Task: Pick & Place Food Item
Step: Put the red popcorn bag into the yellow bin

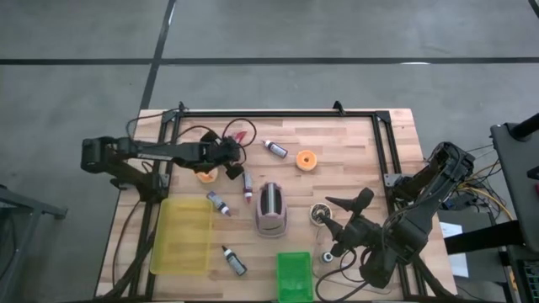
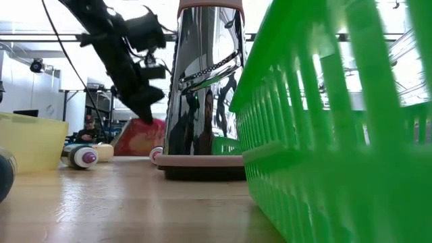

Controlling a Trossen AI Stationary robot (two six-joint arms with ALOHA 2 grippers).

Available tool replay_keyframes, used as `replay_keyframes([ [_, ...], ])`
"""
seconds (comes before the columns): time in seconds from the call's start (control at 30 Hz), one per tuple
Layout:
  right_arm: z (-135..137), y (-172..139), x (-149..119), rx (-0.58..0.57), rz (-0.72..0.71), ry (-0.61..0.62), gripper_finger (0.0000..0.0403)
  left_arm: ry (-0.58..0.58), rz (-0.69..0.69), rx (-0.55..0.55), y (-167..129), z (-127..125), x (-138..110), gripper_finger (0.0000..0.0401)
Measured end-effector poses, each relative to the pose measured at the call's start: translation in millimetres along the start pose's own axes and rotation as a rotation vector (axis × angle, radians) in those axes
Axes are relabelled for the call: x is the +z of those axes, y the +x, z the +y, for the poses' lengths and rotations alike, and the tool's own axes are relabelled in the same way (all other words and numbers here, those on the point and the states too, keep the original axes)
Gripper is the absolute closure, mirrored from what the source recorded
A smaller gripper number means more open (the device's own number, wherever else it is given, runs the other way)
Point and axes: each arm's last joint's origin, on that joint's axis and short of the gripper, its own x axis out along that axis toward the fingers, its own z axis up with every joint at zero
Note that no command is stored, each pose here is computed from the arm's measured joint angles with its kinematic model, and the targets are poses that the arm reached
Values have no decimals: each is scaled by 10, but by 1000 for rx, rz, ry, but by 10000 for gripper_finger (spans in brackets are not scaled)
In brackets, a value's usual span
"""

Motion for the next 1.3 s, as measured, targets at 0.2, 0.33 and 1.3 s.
replay_keyframes([
  [0.2, 1, 0, 1, 0, 0, 1, 161, -30, -61, -9, -237, 86, 17, 401],
  [0.33, 2, 0, 0, 2, 1, 1, 161, -36, -89, -20, -347, 105, 10, 401],
  [1.3, 17, 6, -31, 6, 6, -10, 161, 39, -124, 37, -1252, -144, -139, 401],
])
